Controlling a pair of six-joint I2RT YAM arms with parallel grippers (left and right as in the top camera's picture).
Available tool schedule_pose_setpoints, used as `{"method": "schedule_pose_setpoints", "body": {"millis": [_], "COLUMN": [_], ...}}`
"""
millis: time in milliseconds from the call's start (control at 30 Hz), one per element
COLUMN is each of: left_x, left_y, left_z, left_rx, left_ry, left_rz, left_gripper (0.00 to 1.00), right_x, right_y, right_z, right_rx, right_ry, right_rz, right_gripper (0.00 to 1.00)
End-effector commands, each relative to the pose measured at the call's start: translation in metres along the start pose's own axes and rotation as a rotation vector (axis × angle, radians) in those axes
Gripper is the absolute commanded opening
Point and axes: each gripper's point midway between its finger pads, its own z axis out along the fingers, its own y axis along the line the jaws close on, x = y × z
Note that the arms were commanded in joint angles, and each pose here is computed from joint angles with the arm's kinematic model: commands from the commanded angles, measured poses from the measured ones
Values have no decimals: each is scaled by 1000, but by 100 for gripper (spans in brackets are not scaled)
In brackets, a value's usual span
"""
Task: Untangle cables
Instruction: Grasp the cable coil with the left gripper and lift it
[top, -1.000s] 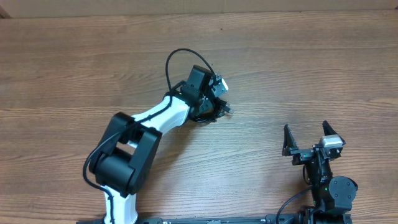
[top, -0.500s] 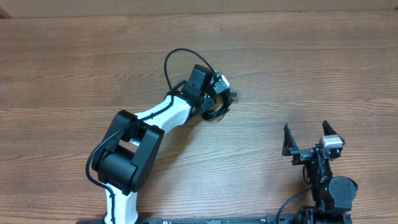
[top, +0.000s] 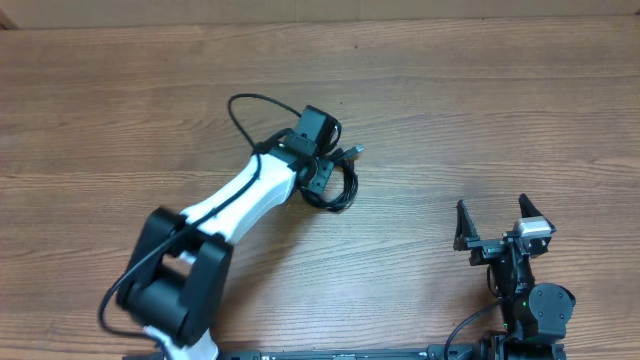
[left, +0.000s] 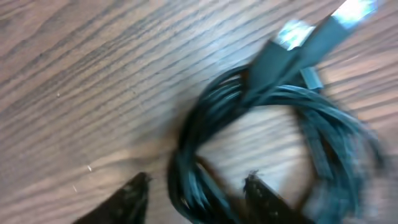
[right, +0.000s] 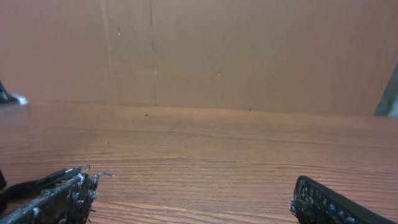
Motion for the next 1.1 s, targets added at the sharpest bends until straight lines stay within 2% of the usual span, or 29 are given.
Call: {"method": "schedule_pose_setpoints", "body": {"millis": [0, 33, 100, 200, 267, 367, 667, 867, 1067], "left_x": [-4, -2, 0, 3, 5, 9, 5, -3, -3], "left_y": [-15, -15, -15, -15, -15, -14, 5, 7, 7], "left_z": [-16, -15, -12, -6, -1, 6, 21, 21, 22], "left_rx": [101, 100, 98, 98, 97, 90, -21, -30, -30], "left_ry": [-7, -1, 7, 14, 24, 41, 33, 1, 1], "left_rz": [-95, -80, -25, 85, 143, 185, 185, 175, 175], "left_gripper": [64, 68, 68, 57, 56, 50, 44, 49, 40], "right_x": [2, 2, 2, 2, 2, 2, 2, 2, 2], "right_y": [-1, -1, -1, -1, -1, -1, -1, -1, -1], "right_z": [0, 0, 0, 0, 0, 0, 0, 0, 0], "right_rx": [4, 4, 4, 4, 4, 4, 4, 4, 4], "right_ry": [-2, -3, -2, -2, -2, -2, -3, -2, -2], "right_rz": [-8, -8, -8, -8, -8, -8, -8, -8, -8], "right_gripper": [100, 100, 100, 100, 100, 100, 100, 100, 100]}}
